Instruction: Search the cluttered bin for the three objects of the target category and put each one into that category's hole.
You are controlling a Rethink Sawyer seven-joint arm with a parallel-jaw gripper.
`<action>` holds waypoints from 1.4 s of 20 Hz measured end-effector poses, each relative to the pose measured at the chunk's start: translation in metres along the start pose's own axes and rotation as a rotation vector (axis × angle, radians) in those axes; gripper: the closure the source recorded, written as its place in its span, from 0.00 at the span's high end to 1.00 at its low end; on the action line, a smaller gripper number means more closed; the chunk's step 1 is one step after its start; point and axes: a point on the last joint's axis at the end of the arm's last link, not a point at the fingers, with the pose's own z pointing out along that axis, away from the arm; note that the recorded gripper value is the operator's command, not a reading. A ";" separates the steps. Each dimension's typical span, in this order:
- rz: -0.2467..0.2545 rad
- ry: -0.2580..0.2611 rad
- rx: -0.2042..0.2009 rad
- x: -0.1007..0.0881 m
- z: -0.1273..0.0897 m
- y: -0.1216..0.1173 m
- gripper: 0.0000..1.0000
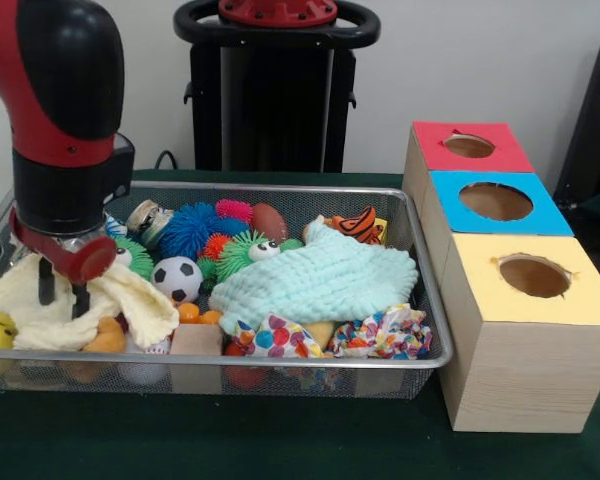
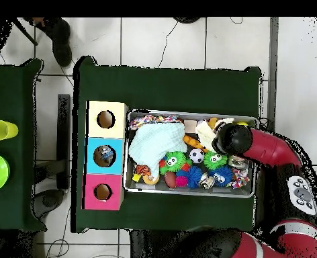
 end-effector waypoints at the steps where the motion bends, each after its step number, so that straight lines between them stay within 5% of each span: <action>1: -0.004 -0.002 0.002 0.000 0.001 0.002 1.00; 15: -0.045 -0.035 0.049 0.001 0.004 0.008 1.00; 16: -0.044 -0.035 0.050 0.001 0.004 0.007 0.00; 28: -0.050 -0.033 0.045 0.007 0.016 0.010 0.00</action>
